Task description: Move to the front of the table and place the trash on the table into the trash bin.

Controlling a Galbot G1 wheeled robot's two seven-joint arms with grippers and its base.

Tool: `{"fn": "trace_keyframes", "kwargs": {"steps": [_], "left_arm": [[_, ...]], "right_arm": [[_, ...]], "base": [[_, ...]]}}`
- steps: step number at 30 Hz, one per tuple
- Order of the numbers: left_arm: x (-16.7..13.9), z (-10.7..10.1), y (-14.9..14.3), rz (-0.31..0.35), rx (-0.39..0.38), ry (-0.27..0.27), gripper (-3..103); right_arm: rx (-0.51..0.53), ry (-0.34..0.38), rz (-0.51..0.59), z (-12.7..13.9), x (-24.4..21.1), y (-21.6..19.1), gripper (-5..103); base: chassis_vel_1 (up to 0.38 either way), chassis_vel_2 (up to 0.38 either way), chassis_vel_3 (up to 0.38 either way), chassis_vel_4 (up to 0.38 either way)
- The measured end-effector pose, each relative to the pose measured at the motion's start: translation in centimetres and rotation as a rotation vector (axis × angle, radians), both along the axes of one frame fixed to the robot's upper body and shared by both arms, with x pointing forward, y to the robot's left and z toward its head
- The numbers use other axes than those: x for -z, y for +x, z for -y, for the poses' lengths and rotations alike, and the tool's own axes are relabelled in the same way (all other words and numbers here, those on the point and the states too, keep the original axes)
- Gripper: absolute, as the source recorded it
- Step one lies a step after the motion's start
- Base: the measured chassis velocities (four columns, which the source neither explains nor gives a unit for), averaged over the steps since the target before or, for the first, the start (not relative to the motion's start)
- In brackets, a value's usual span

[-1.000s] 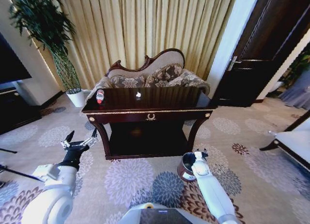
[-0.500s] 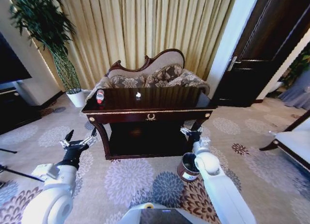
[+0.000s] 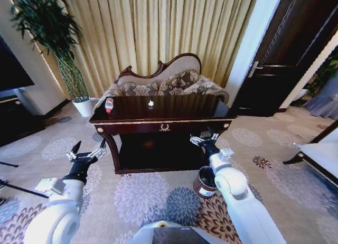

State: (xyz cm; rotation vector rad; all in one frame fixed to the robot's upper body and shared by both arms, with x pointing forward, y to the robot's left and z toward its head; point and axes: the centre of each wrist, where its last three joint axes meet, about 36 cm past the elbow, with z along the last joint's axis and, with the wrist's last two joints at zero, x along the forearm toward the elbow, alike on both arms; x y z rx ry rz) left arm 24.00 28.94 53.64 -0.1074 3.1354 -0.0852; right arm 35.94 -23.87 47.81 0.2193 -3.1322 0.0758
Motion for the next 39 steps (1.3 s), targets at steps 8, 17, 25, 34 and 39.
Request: {"fn": "trace_keyframes", "kwargs": {"steps": [8,17,25,34,39], "left_arm": [[-0.05,-0.08,0.01,0.001,0.001,0.005,100],[-0.06,-0.04,0.05,0.002,0.005,0.004,100],[-0.09,-0.09,0.06,0.004,0.004,0.007,100],[-0.08,-0.05,0.06,0.003,0.007,0.006,100],[-0.08,-0.05,0.06,0.004,0.007,0.007,100]], "right_arm": [[-0.003,-0.012,0.004,0.20,0.21,0.39,100],[-0.008,-0.019,-0.008,0.19,0.46,0.54,100],[-0.011,-0.017,-0.015,0.10,0.35,0.63,100],[-0.015,-0.016,-0.018,-0.11,0.30,0.56,100],[-0.041,0.027,-0.035,-0.62,-0.41,0.30,100]], "base": [[-0.093,0.097,0.085,-0.084],[-0.204,0.207,0.204,-0.203],[-0.189,0.173,0.187,-0.176],[-0.154,0.153,0.152,-0.146],[-0.129,0.152,0.148,-0.166]]}}
